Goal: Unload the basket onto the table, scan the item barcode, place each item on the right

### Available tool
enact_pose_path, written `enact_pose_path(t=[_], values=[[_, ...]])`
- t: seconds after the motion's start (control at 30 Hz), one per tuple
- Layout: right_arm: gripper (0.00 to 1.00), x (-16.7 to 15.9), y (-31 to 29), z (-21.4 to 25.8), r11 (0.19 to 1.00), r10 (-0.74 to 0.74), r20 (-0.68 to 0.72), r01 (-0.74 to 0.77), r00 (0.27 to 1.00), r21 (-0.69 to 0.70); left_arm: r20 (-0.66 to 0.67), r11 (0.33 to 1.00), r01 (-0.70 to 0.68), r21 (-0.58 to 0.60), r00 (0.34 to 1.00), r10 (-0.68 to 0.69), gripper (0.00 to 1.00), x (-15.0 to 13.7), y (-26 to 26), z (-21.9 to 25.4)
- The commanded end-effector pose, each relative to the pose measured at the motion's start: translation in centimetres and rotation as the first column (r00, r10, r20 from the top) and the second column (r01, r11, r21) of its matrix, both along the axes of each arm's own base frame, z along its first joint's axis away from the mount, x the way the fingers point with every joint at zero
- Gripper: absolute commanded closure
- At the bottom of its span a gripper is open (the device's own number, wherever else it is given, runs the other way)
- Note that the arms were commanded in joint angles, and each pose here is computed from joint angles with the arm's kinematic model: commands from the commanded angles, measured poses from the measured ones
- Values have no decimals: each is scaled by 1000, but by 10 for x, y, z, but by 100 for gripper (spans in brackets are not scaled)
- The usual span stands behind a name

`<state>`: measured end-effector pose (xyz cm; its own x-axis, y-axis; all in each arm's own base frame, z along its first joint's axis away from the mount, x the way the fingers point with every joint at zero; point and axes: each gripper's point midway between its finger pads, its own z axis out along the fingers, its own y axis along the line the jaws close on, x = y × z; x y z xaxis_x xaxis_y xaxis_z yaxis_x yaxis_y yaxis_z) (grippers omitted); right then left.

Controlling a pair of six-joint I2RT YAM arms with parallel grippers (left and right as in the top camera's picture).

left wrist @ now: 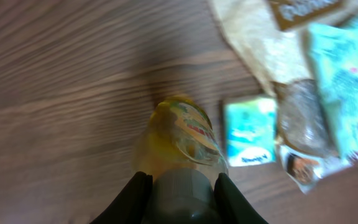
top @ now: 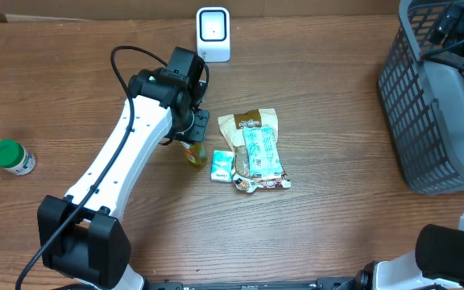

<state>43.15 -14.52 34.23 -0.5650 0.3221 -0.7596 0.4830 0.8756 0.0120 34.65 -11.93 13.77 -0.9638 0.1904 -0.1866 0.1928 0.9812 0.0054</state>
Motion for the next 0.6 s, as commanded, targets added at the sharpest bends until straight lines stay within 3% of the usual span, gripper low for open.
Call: enact_pose_path(t=[0.0,0.17,0.57], values=[[0,-2,-1,12,1000,-10,30,11,1000,-11,94,977,-190,99,979,181,85,3,28,15],[0,-2,-1,12,1000,-10,30,11,1000,-11,185,897,-425,120,898,400,88,2,50,29],[0,-2,-1,12,1000,-10,30,11,1000,-11,219,741,-670,-39,718,661,90,13,46,30]])
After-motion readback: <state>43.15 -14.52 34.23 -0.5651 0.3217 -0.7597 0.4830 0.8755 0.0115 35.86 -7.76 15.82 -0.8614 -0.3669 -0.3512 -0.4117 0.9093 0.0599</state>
